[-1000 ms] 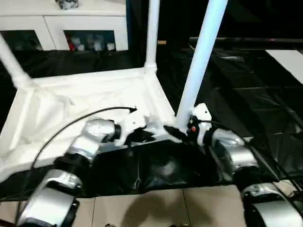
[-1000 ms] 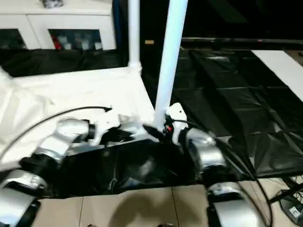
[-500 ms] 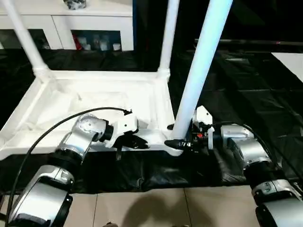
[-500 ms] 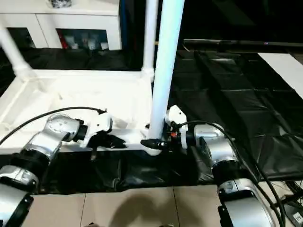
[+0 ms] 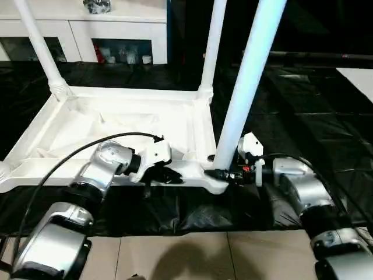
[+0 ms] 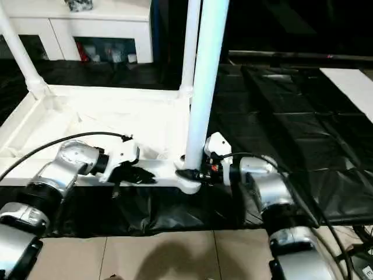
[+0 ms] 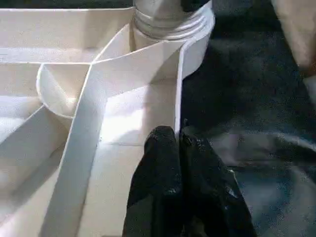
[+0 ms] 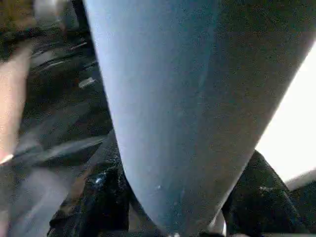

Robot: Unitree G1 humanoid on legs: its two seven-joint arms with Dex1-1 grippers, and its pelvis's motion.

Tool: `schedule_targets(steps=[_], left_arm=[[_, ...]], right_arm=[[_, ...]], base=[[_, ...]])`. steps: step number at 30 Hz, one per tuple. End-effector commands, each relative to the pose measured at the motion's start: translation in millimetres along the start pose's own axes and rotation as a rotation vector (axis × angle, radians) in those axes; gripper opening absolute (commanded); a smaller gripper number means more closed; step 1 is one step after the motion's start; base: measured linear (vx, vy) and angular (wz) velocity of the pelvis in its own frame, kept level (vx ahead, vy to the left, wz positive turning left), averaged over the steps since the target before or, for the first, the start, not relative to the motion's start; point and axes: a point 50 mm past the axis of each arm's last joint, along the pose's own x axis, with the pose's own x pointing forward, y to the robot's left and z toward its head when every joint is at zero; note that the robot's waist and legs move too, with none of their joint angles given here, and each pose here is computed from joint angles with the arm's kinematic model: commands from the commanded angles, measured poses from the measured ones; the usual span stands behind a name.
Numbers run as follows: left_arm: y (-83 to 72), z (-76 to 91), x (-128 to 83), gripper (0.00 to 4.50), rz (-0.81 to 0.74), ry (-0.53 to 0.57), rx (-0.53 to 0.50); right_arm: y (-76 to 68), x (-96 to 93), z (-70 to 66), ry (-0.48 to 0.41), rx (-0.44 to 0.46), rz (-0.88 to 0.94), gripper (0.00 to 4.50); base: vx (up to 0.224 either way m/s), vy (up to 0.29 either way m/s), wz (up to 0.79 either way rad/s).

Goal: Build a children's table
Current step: Rotate leg to tighten

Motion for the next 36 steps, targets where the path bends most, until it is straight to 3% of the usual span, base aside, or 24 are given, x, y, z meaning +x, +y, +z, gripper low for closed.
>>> schedule_targets(steps=[1,5,8,13,15,21,25,30,33,36], left_arm=[[3.6,18.7,17.5,0.0,0.12,-0.078,-0.008],[-3.3,27.9,36.8,0.0,0.127,-0.114,-0.026],[-10.8,46.7,64.8,0.0,0.163,-0.158,-0.056],[-6.9,51.1,65.6,0.0,0.202,-0.153,-0.043],[-5.0,49.8,62.4,0.0,0.213,-0.145,-0.035],[-3.8,42.0,51.5,0.0,0.214,-0.136,-0.02],[-2.6,36.1,34.9,0.0,0.173,-0.152,0.013],[-2.5,27.2,18.1,0.0,0.115,-0.135,0.047],[-2.3,21.5,8.4,0.0,0.085,-0.122,0.054],[-3.0,17.2,1.0,0.0,0.05,-0.104,0.065]], right_arm=[[16.8,22.1,-16.5,0.021,0.085,0.002,1.94],[16.3,35.0,-18.8,-0.013,0.127,-0.142,1.93],[16.1,64.9,-11.9,-0.023,0.193,-0.358,1.93],[14.4,78.6,0.4,-0.045,0.213,-0.412,1.93],[14.8,79.8,3.5,-0.058,0.195,-0.402,2.49],[13.6,75.6,4.8,-0.076,0.171,-0.37,3.08],[-4.2,59.2,7.4,-0.058,0.134,-0.443,3.08],[-7.6,40.2,10.9,-0.109,0.122,-0.318,3.08],[-7.6,27.5,3.2,-0.035,0.057,-0.238,3.08],[-6.9,16.8,-2.2,0.01,0.042,-0.138,3.48]], base=[[0.0,0.0,0.0],[0.0,0.0,0.0],[0.0,0.0,0.0],[0.0,0.0,0.0],[0.0,0.0,0.0],[0.0,0.0,0.0],[0.0,0.0,0.0],[0.0,0.0,0.0],[0.018,-0.005,0.01],[0.0,0.0,0.0]])
